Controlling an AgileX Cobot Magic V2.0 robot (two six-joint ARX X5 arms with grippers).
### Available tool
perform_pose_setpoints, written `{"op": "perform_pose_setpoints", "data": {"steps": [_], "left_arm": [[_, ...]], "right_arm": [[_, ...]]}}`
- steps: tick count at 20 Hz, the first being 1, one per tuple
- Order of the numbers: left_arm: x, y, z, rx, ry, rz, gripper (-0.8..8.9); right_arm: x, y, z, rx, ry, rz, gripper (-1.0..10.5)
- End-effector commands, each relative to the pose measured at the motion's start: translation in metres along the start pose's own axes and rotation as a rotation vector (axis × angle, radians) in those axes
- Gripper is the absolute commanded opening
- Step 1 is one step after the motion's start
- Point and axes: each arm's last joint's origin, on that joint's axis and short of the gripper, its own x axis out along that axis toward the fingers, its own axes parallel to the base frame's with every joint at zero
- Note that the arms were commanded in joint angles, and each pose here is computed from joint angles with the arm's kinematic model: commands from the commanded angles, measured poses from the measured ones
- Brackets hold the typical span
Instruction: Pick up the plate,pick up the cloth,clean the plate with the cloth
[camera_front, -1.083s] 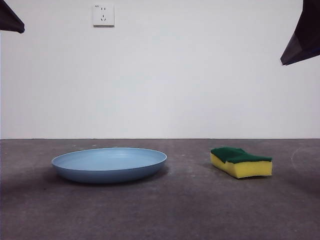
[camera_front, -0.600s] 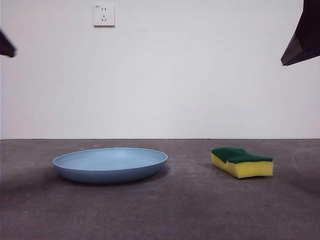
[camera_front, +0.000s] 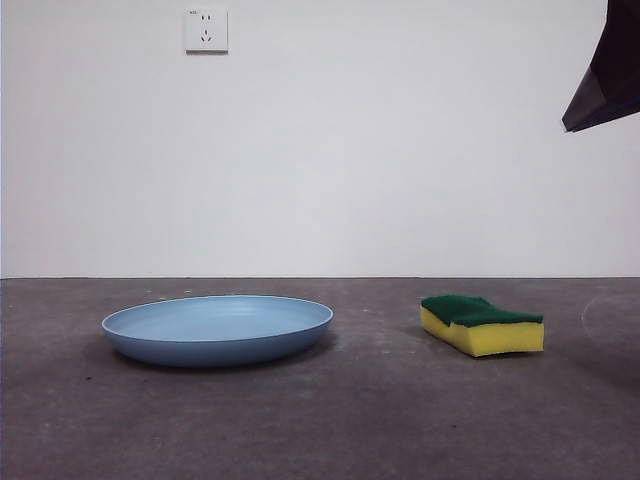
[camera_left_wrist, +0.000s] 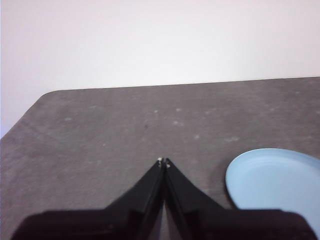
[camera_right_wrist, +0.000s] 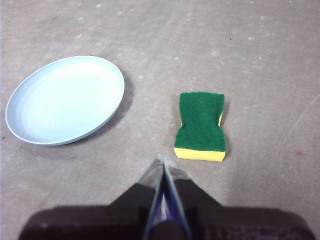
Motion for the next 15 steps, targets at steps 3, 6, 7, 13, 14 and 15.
{"op": "perform_pose_setpoints", "data": {"steps": [3, 6, 7, 13, 14, 15], "left_arm": [[0.009, 0.003, -0.033, 0.003, -0.038, 0.025, 0.0], [0.014, 0.003, -0.053, -0.024, -0.023, 0.028, 0.0], [0.015, 0.003, -0.061, -0.036, -0.018, 0.029, 0.0], [0.022, 0.002, -0.088, -0.094, 0.064, 0.038, 0.0], [0.022, 0.002, -0.088, -0.084, 0.063, 0.037, 0.0], [0.022, 0.002, -0.088, -0.084, 0.063, 0.035, 0.0]], "right_arm": [[0.0, 0.0, 0.0, 0.011, -0.003, -0.002, -0.2], [0.0, 0.0, 0.0, 0.011, -0.003, -0.002, -0.2], [0.0, 0.0, 0.0, 0.011, -0.003, -0.002, -0.2], [0.0, 0.0, 0.0, 0.01, -0.001, -0.002, -0.2], [0.0, 0.0, 0.0, 0.01, -0.001, -0.002, -0.2], [0.0, 0.0, 0.0, 0.01, -0.001, -0.002, -0.2]]}}
